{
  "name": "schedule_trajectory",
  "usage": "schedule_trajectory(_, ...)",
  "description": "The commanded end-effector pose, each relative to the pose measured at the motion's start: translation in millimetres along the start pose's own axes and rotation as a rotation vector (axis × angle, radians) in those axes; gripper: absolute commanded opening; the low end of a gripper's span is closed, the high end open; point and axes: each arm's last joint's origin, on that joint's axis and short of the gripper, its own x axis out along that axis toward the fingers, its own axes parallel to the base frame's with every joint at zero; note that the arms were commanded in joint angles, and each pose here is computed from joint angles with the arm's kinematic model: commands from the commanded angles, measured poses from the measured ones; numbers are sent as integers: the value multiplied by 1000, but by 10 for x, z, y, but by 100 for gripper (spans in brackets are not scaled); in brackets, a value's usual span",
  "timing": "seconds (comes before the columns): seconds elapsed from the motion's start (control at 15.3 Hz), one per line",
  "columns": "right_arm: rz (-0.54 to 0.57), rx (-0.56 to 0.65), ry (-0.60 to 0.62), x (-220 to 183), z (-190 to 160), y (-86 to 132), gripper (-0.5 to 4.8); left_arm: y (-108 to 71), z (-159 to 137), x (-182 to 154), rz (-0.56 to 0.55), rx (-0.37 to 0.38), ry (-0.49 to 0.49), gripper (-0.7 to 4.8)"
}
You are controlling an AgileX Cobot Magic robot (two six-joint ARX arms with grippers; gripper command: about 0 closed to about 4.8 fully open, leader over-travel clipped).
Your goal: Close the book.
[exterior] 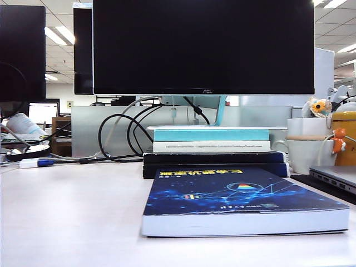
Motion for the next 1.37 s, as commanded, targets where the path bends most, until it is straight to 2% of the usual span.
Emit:
schedule_trajectory(0.07, 27, 14, 23, 9, -37, 1, -2, -35, 70, -31, -127, 13, -20, -6)
schedule_trajectory(0.13, 25, 16, 33, 16, -73, -6, -2, -25, -16, -29, -117, 32, 65, -6)
schedule_trajectory(0.26, 21, 17, 45, 22, -160, -22, -2, -42, -59, -3, -159, -40, 78, -6)
schedule_trajectory(0.33, 6, 16, 31, 23, -149, -25, -2, -65, -63, -3, -234, -93, 89, -6)
schedule_trajectory(0.39, -8, 17, 11, 24, -132, -27, -2, -86, -110, 20, -293, -120, 105, -6)
schedule_trajectory(0.46, -3, 14, -9, 26, -114, -24, -2, -91, -223, 67, -295, -126, 135, -6)
schedule_trajectory(0.59, -31, 14, -17, 51, -170, -46, -2, -83, -398, 115, -274, -112, 205, -6)
schedule_trajectory(0.65, -31, 16, -10, 85, -268, -67, -2, -77, -464, 144, -245, -106, 208, -6)
schedule_trajectory(0.72, -43, 57, -33, 144, -437, -107, -2, -52, -527, 174, -157, -107, 199, -6)
schedule_trajectory(0.85, -50, 90, -49, 207, -746, -169, -2, -31, -632, 221, -87, -2, 179, -6)
schedule_trajectory(1.05, -67, 93, -24, 228, -1100, -236, -2, -34, -733, 265, -94, 45, 161, -6)
schedule_trajectory(1.18, -83, 86, -8, 228, -1150, -249, -1, -29, -815, 289, -86, 62, 164, -6)
schedule_trajectory(1.31, -173, 87, -28, 224, -1145, -275, 2, 21, -949, 299, 42, 101, 215, -6)
schedule_trajectory(1.37, -194, 86, -19, 222, -1157, -282, 2, 43, -1019, 279, 81, 81, 284, -6)
